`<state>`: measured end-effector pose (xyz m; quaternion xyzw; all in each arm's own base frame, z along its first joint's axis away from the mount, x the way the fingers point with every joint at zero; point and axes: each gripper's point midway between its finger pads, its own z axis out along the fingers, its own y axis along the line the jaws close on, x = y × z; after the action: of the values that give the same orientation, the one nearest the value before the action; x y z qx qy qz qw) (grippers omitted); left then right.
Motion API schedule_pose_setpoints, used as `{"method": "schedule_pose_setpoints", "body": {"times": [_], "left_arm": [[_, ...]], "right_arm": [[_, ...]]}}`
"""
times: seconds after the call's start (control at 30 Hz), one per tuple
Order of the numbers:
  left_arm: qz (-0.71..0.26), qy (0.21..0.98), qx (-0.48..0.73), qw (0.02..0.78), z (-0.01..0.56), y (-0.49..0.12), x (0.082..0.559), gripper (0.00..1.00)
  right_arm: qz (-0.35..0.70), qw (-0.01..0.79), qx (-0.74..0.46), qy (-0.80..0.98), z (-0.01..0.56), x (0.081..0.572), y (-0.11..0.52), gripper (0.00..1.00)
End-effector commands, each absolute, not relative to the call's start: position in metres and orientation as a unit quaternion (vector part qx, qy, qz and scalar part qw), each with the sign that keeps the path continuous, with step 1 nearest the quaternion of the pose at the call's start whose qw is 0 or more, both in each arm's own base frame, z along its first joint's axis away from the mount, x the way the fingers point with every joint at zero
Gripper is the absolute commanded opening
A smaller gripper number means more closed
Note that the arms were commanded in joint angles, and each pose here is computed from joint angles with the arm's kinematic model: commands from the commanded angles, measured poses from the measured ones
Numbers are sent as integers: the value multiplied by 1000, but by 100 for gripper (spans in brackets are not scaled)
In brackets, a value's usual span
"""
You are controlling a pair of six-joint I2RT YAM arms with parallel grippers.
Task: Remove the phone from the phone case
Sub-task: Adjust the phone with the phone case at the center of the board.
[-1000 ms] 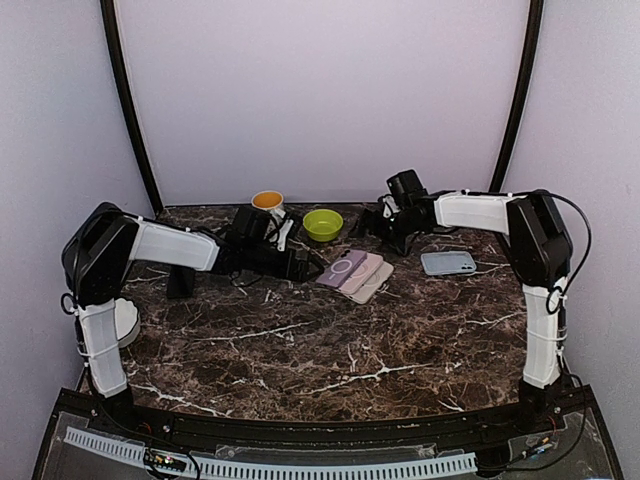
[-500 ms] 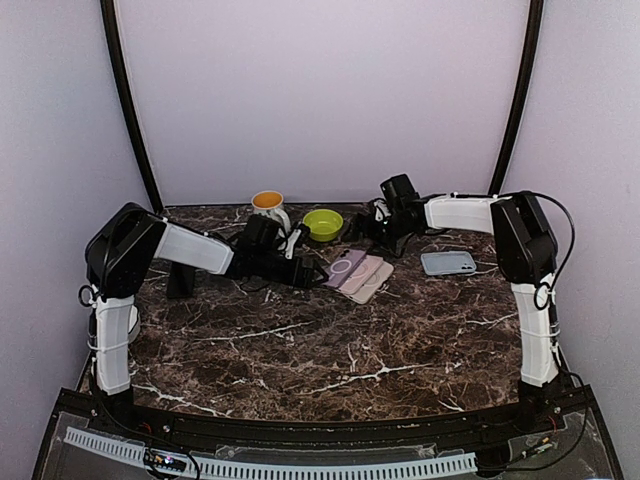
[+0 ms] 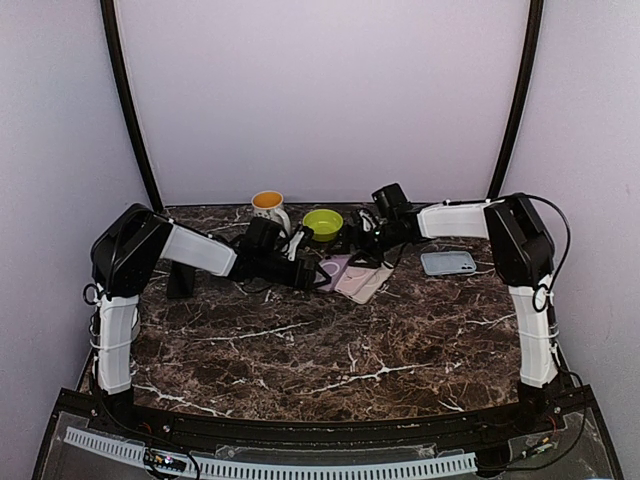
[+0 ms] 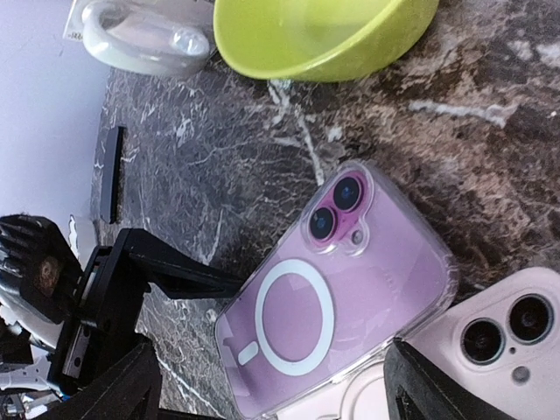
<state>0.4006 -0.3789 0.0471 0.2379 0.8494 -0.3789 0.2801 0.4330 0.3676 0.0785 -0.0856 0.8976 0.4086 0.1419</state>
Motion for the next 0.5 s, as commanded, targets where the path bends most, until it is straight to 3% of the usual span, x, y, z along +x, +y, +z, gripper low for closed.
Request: {"method": "schedule_pose_setpoints", "body": {"times": [0.0, 0.17, 0.47], "left_arm": [[-373, 851, 245, 276, 47, -378, 385, 87], [-293, 881, 234, 289, 41, -362, 382, 87], [-188, 894, 256, 317, 40, -361, 388, 91]], "right_arm": [[440, 117, -128, 881, 77, 405, 390, 89], [422, 96, -151, 889, 68, 380, 401, 88], [369, 144, -155, 905, 94, 377, 380, 89]]}}
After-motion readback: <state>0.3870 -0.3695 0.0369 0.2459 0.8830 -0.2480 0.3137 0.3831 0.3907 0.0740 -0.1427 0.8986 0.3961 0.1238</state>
